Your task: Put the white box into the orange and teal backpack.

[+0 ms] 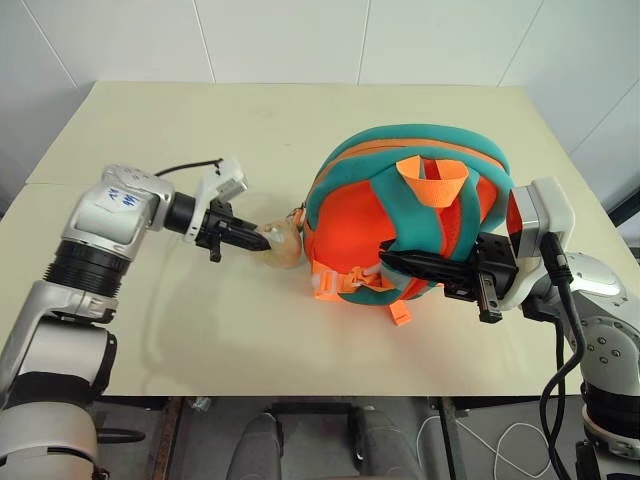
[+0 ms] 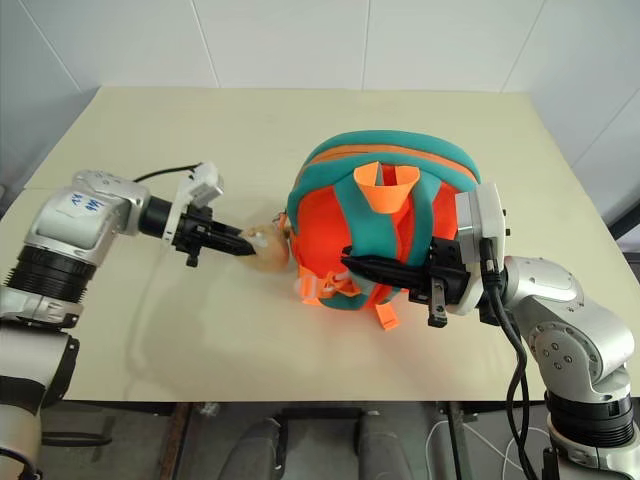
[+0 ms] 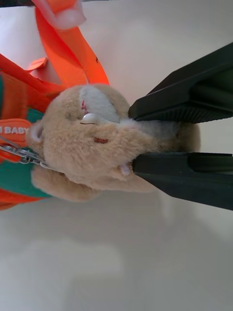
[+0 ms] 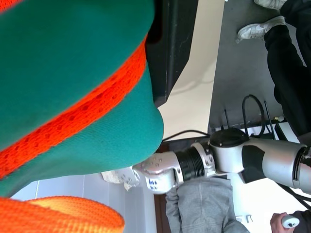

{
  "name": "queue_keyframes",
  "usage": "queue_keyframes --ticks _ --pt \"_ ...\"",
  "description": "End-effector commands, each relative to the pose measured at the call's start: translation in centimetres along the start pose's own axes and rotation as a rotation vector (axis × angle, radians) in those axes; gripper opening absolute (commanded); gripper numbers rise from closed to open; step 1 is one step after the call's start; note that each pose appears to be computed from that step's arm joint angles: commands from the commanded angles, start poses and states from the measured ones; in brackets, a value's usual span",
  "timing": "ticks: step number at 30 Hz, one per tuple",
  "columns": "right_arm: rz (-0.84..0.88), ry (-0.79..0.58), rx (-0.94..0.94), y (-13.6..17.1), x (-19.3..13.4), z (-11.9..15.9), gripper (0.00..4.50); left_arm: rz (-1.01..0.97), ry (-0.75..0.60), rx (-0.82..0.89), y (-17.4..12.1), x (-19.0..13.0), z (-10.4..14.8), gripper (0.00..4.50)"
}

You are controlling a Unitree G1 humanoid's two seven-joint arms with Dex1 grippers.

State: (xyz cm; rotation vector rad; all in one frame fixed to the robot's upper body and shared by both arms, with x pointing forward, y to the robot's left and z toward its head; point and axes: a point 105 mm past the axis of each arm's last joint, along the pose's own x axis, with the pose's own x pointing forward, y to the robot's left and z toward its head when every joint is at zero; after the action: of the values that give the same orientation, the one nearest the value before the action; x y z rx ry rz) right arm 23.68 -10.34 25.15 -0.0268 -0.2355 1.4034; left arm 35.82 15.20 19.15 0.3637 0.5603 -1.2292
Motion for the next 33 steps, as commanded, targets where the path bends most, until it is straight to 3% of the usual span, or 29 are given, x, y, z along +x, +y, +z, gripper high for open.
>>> queue_keyframes --ticks 1,3,5,9,17,19,24,27,33 --pt "0.004 0.003 -0.057 0.3 0.1 1.1 0.0 0.017 0.05 0.026 0.3 0.6 -1.3 0.42" --pt "-0.004 -0.026 -0.049 0.2 0.2 1.4 0.0 0.025 0.063 0.026 0.4 0.9 -1.7 0.42" --pt "-0.014 0.025 -0.055 0.0 0.0 1.3 0.0 0.043 -0.015 0.056 0.6 0.5 -0.6 0.42" --pt "-0.041 0.187 -0.036 -0.2 -0.9 0.7 1.21 0.03 -0.212 0.09 -0.6 -2.0 2.2 1.65" --pt "-0.082 0.357 -0.107 -0.3 -3.9 1.9 3.86 0.238 -0.374 0.219 -0.6 -6.8 1.8 4.19" --pt "-0.121 0.405 -0.115 -0.6 -5.2 1.9 4.48 0.248 -0.44 0.248 -1.2 -7.9 1.8 4.5" --pt "-0.212 0.551 -0.141 -0.8 -9.0 1.6 4.48 0.302 -0.596 0.322 -2.3 -9.9 1.7 4.5" --pt "-0.353 0.635 -0.158 -1.5 -13.2 2.0 4.48 0.307 -0.673 0.349 -3.6 -11.1 0.7 4.5" --pt "-0.521 0.555 -0.167 -2.7 -17.6 2.3 4.48 0.307 -0.714 0.319 -3.6 -11.6 -1.0 4.5"
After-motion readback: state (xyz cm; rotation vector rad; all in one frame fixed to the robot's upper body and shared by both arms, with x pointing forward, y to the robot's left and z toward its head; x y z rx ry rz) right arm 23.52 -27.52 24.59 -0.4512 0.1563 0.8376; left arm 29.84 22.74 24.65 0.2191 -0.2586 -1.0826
